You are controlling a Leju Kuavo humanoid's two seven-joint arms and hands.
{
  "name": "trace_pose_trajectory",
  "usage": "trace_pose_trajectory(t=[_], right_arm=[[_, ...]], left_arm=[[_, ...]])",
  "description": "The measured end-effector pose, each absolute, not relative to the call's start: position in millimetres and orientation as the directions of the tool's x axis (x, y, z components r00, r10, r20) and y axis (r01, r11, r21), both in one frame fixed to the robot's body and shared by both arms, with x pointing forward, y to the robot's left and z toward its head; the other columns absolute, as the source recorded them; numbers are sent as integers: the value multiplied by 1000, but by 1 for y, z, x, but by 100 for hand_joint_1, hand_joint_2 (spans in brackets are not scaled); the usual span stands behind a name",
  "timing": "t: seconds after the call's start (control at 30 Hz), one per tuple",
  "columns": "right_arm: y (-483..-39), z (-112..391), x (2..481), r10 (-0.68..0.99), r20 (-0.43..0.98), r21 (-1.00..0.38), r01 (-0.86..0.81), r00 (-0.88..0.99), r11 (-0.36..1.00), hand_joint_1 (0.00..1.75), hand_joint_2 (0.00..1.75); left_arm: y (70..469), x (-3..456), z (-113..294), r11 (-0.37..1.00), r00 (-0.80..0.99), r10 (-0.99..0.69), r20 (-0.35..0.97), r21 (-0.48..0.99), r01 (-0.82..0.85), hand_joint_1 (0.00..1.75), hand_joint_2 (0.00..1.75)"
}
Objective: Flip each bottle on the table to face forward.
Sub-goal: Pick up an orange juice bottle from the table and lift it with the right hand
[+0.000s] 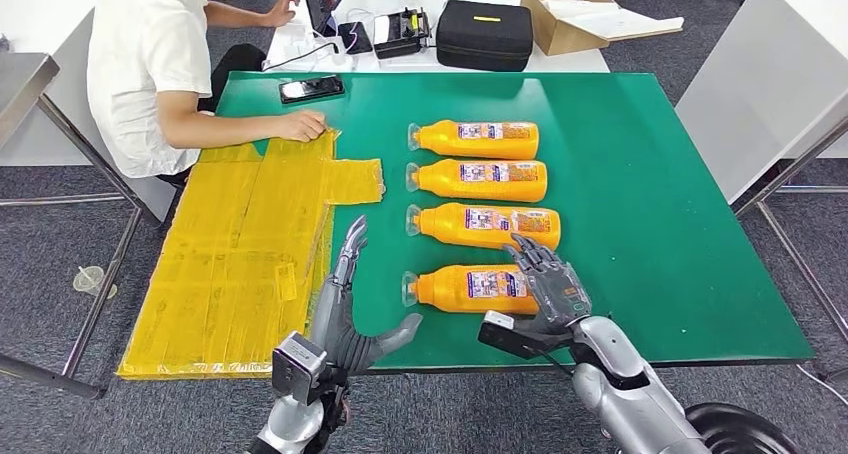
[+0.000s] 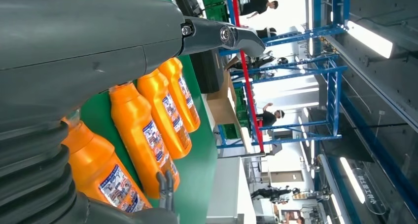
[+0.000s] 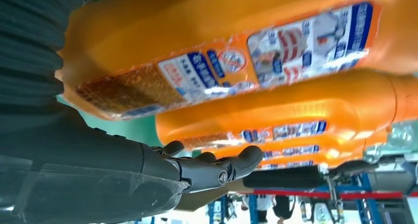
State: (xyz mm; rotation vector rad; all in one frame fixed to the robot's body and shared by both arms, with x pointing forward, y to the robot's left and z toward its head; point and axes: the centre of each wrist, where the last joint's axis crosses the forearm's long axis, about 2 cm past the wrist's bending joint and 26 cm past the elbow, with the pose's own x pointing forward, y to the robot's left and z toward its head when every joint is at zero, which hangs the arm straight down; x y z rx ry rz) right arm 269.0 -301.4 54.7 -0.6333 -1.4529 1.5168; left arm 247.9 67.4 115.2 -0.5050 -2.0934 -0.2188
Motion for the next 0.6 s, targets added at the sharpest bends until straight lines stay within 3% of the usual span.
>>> trace_pose_trajectory(t=[0.17,0.2,0.3,0.33,0.6], right_arm=[[-302,51,267,859,235,-945,-314,-455,92,0,175],[-303,50,266,860,237,-941,-326,-453,88,36,175],[-306,49,267,865,243,-929,-362,-438,77,167,175],[-307,50,268,869,243,-924,-376,-431,72,175,175],[-328,61,284,904,190,-879,-476,-384,-17,175,175]], left_arm=[[67,248,115,896,-469,281,837,-53,441,0,175],[67,248,115,895,-469,283,837,-55,442,0,175],[67,248,115,894,-467,286,837,-58,445,0,175],[67,248,115,894,-467,287,837,-58,445,0,175],[67,248,113,894,-465,287,837,-59,445,0,175]])
